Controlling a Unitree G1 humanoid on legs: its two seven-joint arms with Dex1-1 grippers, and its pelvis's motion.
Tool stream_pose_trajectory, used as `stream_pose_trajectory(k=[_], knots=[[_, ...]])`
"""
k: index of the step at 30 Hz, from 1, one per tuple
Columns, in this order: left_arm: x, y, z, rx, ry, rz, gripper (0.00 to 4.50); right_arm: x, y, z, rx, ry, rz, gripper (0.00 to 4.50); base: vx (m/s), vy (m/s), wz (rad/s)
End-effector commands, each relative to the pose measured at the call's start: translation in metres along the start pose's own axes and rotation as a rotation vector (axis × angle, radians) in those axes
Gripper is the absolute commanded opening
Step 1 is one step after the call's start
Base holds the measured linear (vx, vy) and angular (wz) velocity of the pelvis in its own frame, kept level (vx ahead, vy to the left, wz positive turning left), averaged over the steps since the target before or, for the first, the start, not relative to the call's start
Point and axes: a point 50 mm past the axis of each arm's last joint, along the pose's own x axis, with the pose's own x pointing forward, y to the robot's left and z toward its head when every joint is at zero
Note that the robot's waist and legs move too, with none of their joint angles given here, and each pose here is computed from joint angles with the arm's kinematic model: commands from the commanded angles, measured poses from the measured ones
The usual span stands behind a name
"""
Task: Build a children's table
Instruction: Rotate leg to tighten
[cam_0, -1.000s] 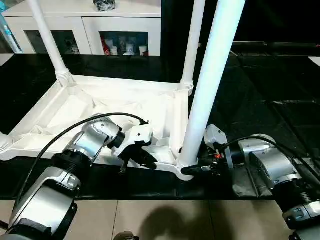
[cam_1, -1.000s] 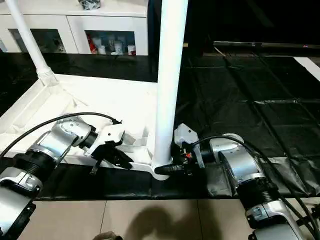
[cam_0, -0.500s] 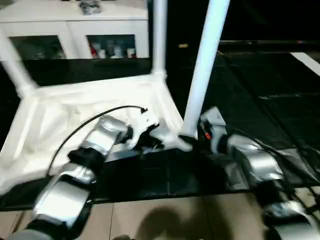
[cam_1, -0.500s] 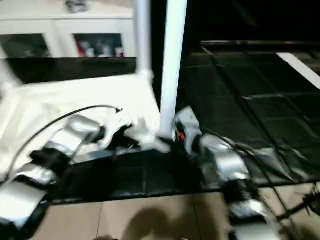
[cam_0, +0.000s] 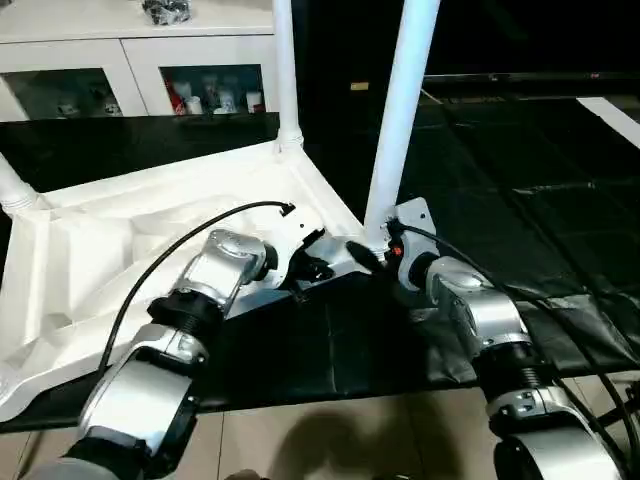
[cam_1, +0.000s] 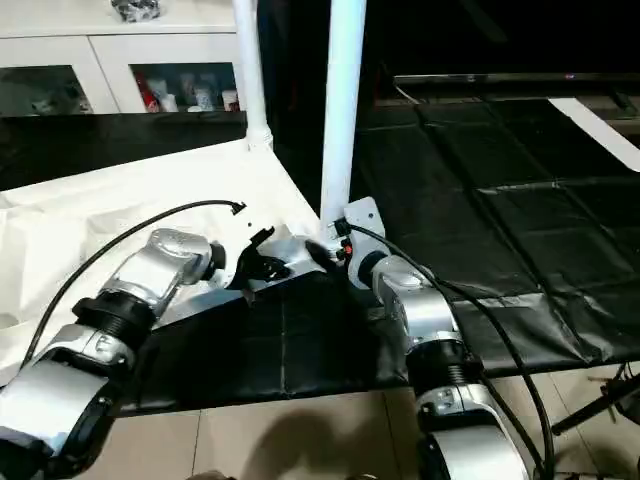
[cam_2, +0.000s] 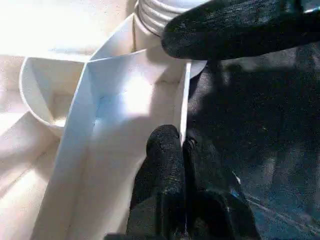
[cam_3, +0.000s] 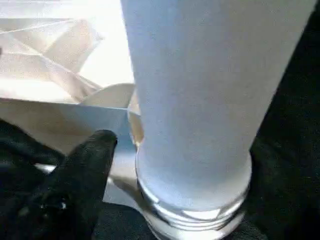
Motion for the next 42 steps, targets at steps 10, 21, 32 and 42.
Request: stream_pose_trajectory(k=[10,21,32,42], knots=[[-0.019,-0.007,-0.003,0.242,0.007,-0.257,0.0,-0.04,-0.001,0.007,-0.103,-0.055,0.435,4.46,0.0,0.0,0.0],[-0.027,-0.023,-0.021,0.336,0.116,-0.529,0.0,-0.064,-0.007,0.004,-0.213,0.091,0.689,4.46,0.0,0.0,0.0],[-0.032,-0.024,-0.026,0.386,0.159,-0.58,0.0,-0.069,-0.003,-0.004,-0.289,0.201,0.823,4.46,0.0,0.0,0.0],[-0.031,-0.025,-0.024,0.395,0.155,-0.585,0.0,-0.064,-0.011,-0.005,-0.285,0.193,0.743,3.76,0.0,0.0,0.0]])
